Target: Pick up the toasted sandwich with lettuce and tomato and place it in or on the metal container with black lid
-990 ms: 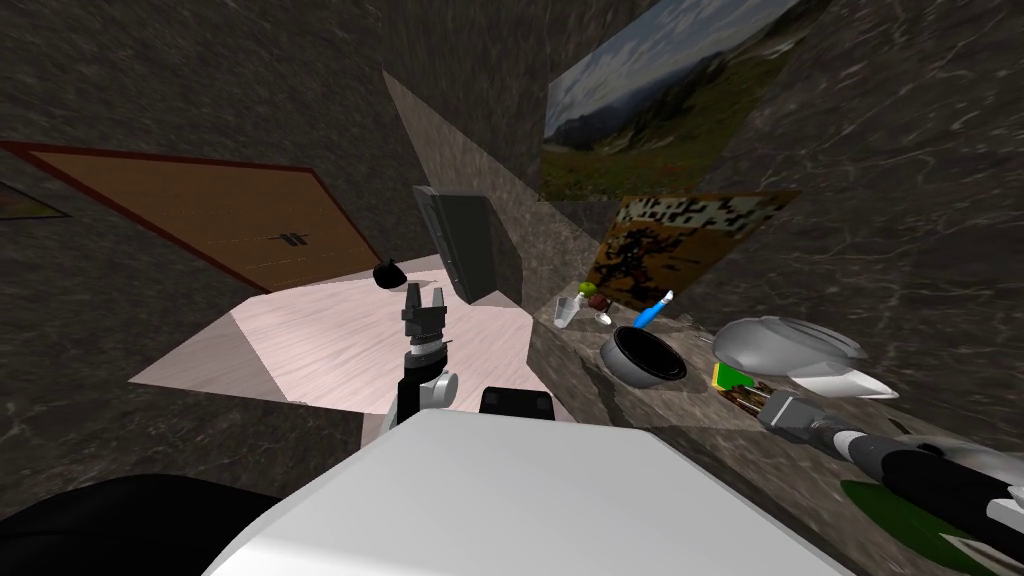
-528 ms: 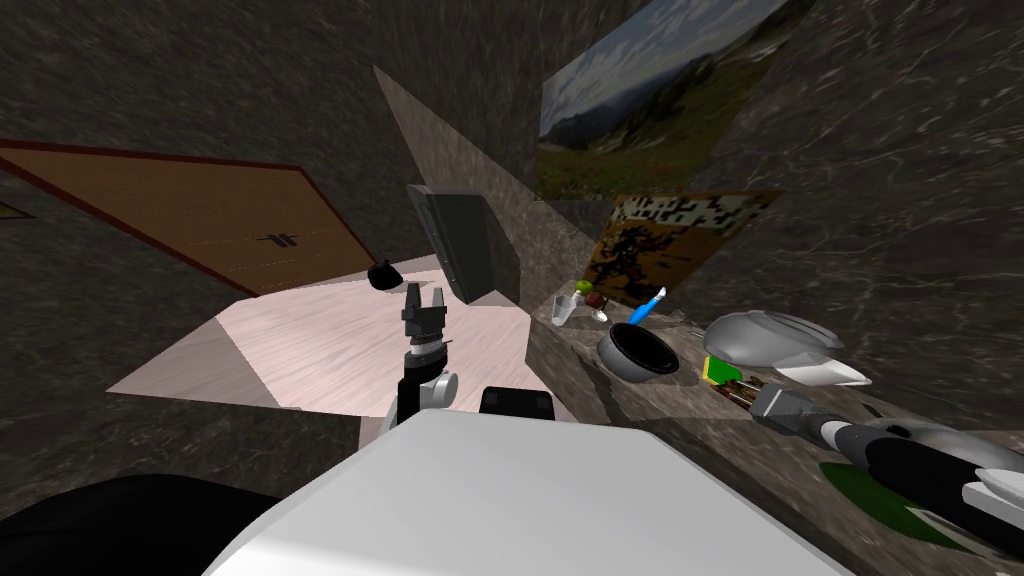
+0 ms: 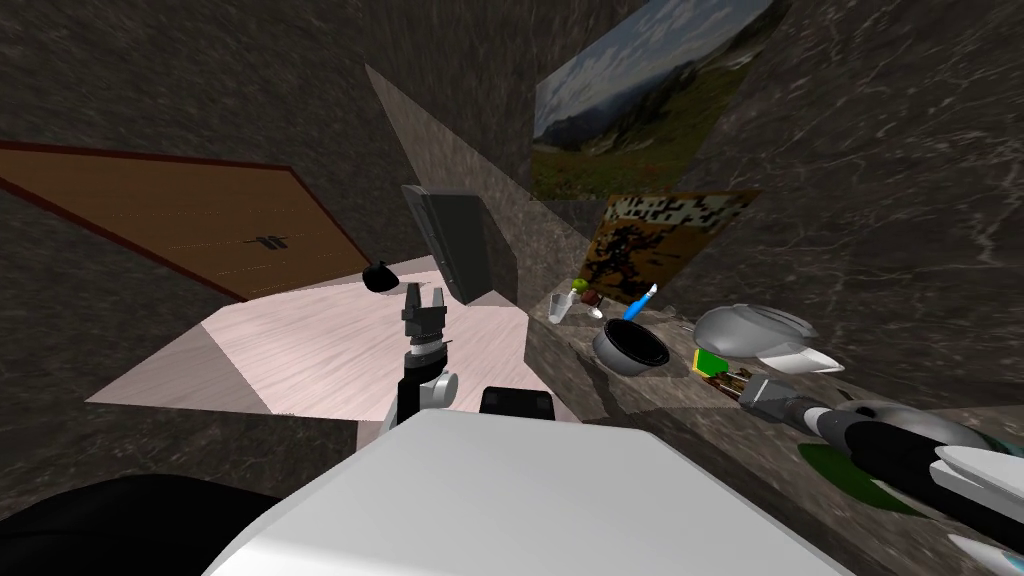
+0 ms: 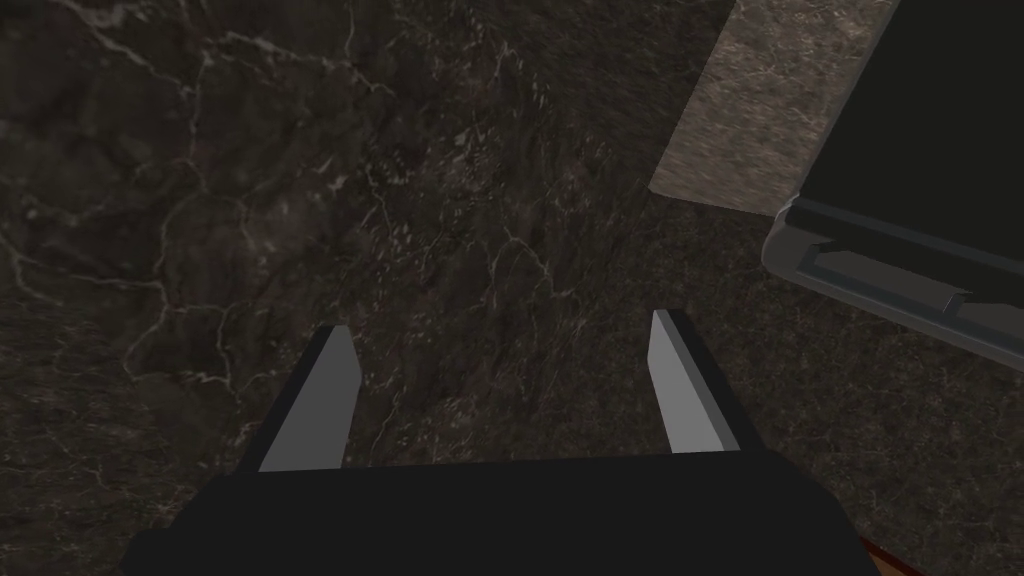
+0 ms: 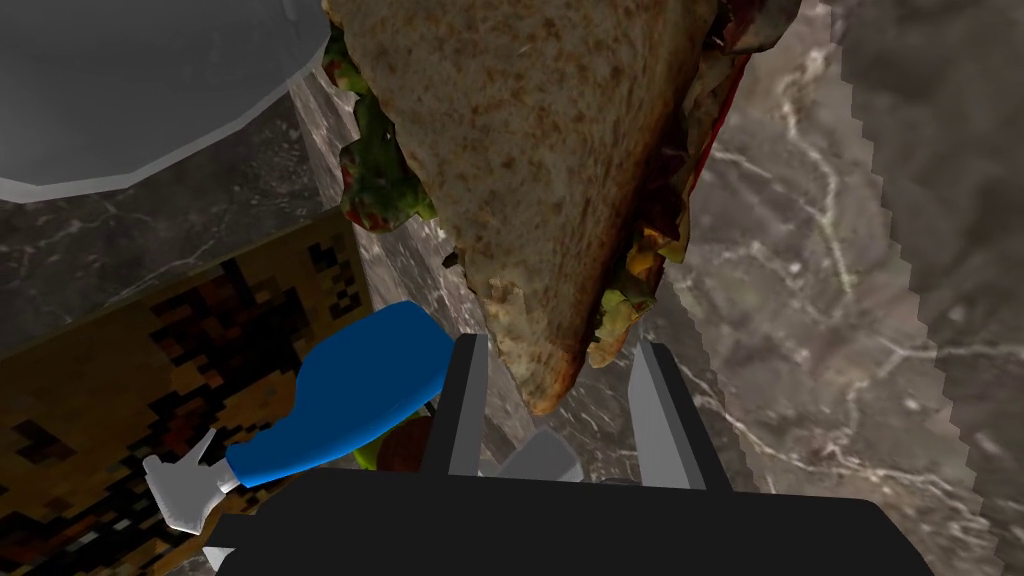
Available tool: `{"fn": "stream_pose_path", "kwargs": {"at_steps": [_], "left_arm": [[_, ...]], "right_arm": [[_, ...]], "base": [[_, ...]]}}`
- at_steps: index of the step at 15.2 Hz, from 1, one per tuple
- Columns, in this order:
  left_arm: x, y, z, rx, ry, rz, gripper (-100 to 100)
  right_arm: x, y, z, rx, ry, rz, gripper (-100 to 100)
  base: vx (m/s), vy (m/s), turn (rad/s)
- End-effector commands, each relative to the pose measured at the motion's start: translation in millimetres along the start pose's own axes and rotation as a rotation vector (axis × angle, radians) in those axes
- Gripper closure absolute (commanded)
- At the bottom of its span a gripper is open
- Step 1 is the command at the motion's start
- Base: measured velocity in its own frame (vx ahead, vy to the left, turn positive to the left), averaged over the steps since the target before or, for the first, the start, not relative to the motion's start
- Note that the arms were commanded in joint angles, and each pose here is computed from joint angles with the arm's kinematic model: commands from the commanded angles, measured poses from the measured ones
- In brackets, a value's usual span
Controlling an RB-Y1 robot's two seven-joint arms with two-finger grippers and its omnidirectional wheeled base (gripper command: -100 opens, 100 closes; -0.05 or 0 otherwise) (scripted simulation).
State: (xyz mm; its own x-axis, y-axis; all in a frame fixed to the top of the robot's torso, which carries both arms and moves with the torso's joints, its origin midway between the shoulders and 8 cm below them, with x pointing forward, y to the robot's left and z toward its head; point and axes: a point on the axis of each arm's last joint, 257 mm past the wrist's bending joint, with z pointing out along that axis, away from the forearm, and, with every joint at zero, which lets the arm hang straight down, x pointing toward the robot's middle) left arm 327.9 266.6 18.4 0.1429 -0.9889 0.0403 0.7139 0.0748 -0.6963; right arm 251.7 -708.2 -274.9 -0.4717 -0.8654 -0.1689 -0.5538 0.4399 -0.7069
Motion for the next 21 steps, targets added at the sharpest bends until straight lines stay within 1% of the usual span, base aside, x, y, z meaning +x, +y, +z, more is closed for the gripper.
{"fn": "stream_pose_path", "kwargs": {"at_steps": [1, 4, 6, 7, 8, 13, 21], "left_arm": [[0.0, 0.0, 0.0, 0.0, 0.0, 0.0, 0], [0.0, 0.0, 0.0, 0.0, 0.0, 0.0, 0], [0.0, 0.0, 0.0, 0.0, 0.0, 0.0, 0], [0.0, 0.0, 0.0, 0.0, 0.0, 0.0, 0], [0.0, 0.0, 0.0, 0.0, 0.0, 0.0, 0], [0.0, 0.0, 0.0, 0.0, 0.0, 0.0, 0], [0.0, 0.0, 0.0, 0.0, 0.0, 0.0, 0]], "right_arm": [[-4.2, -2.8, 1.0, 0.0, -0.003, -0.002, 100], [-14.7, -8.7, 2.9, 0.002, -0.01, -0.012, 100], [-13.4, -7.2, 2.3, 0.0, -0.009, -0.012, 100], [-17.6, -25.5, -1.6, 0.003, -0.014, -0.025, 100], [-17.6, -25.5, -1.6, 0.003, -0.014, -0.025, 100], [-29.0, -61.5, -9.7, 0.005, -0.026, -0.056, 100], [-56.7, -117.6, -22.3, 0.006, -0.051, -0.1, 100]], "base": [[-0.016, -0.002, -0.044], [-0.017, -0.005, -0.05], [-0.014, -0.005, -0.023], [0.005, 0.047, -0.084], [0.011, 0.082, -0.111], [0.029, 0.139, -0.08], [0.026, 0.15, -0.093]]}}
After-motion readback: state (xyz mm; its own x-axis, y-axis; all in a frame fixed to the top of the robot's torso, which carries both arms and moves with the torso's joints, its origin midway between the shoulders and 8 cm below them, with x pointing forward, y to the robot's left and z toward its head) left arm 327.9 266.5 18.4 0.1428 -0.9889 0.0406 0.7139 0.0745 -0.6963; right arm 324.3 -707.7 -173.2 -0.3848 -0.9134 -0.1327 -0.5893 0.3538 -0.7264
